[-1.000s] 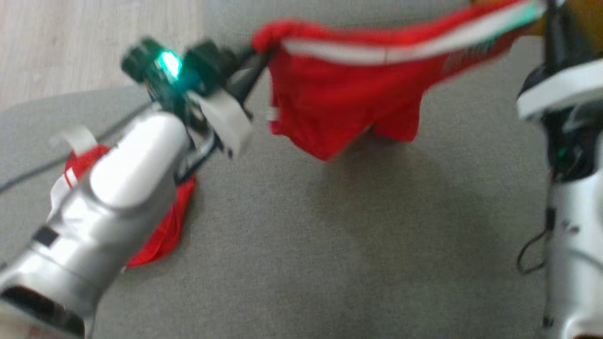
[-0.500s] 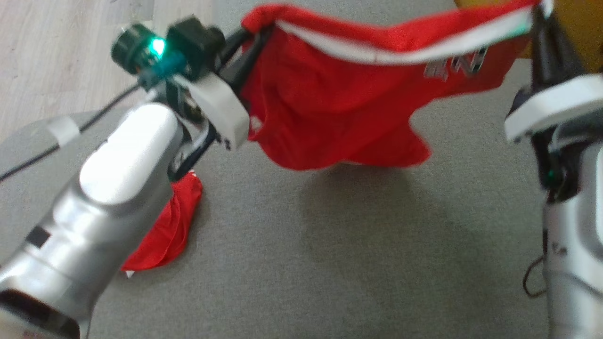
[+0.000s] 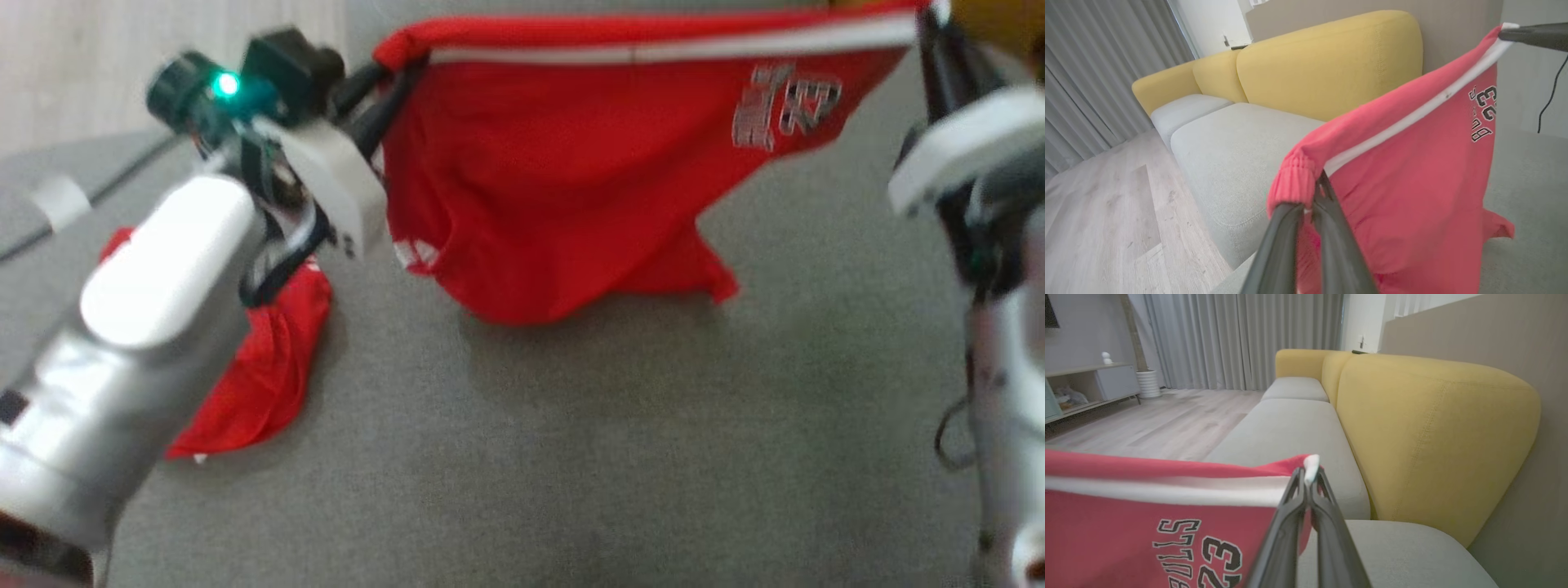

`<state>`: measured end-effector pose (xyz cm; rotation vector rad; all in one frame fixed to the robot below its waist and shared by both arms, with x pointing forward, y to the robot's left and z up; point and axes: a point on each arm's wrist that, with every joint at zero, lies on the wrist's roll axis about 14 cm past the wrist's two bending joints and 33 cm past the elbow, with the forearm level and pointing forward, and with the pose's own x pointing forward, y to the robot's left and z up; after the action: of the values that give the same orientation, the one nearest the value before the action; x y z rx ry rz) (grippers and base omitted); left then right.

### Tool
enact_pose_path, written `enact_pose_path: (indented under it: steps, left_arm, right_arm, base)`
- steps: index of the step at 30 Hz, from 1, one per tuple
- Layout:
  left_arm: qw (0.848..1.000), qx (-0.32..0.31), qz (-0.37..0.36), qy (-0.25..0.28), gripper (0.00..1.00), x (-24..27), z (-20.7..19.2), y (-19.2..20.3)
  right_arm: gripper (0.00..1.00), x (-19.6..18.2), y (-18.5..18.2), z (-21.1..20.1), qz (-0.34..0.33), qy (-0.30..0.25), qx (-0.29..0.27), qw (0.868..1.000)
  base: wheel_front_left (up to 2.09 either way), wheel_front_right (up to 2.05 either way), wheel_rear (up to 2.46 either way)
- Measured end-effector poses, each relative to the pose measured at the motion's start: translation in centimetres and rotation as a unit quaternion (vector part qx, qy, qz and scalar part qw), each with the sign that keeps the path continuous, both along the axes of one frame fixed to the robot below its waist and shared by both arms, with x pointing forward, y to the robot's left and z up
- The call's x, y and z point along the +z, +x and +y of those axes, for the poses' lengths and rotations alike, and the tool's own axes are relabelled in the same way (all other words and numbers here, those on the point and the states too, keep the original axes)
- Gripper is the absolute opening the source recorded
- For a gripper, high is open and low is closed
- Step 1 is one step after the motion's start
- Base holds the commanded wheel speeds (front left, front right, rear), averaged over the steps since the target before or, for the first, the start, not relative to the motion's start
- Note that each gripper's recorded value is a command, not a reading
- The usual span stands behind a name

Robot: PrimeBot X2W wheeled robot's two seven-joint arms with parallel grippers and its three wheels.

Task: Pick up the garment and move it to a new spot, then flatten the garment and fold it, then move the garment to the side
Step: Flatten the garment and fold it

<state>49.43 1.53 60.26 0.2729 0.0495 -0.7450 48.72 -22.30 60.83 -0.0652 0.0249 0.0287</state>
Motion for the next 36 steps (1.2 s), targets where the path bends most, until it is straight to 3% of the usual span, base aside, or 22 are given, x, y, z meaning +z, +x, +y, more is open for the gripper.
enact_pose_path:
  steps: [6, 10, 14, 19, 24, 27, 32, 36]
  left_arm:
    - [1.0, 0.018, -0.019, 0.0, 0.0, 0.9, -0.4, 6.5]
    - [0.998, 0.032, -0.05, -0.004, 0.0, 2.1, -0.5, 10.6]
    - [0.992, 0.046, -0.115, -0.027, 0.0, 5.1, -0.2, 14.0]
    - [0.985, 0.03, -0.153, -0.068, 0.0, 5.8, -1.5, 15.0]
    - [0.987, 0.026, -0.14, -0.07, 0.0, 3.1, -1.8, 15.3]
    - [0.993, 0.022, -0.102, -0.051, 0.0, -1.0, -1.9, 14.5]
    - [1.0, -0.01, -0.007, -0.015, 0.0, -9.6, -2.7, 9.4]
    - [0.998, -0.036, 0.045, -0.001, 0.0, -13.3, -3.0, 4.7]
  right_arm:
    - [0.0, 2.6, 7.0, 0.4, -0.043, -0.022, 0.011, 0.999]
    - [0.0, 4.0, 10.8, 0.5, -0.08, -0.005, 0.011, 0.997]
    - [0.0, 5.0, 13.4, 0.3, -0.12, -0.002, 0.005, 0.993]
    - [0.0, 3.9, 14.6, -0.7, -0.141, 0.009, -0.008, 0.99]
    - [0.0, 0.2, 15.1, -0.5, -0.105, 0.007, -0.007, 0.994]
    - [0.0, -4.5, 14.7, 0.1, -0.046, -0.013, 0.005, 0.999]
    - [0.0, -12.8, 10.8, 0.1, 0.079, -0.043, 0.018, 0.996]
    - [0.0, -15.4, 7.9, -1.1, 0.146, -0.054, 0.012, 0.988]
  base:
    - [0.0, 0.0, 0.0]
    - [0.0, 0.0, 0.0]
    - [0.0, 0.0, 0.0]
    - [0.0, 0.0, 0.0]
    - [0.0, 0.0, 0.0]
    - [0.0, 0.0, 0.0]
    - [0.0, 0.0, 0.0]
    - [0.0, 0.0, 0.0]
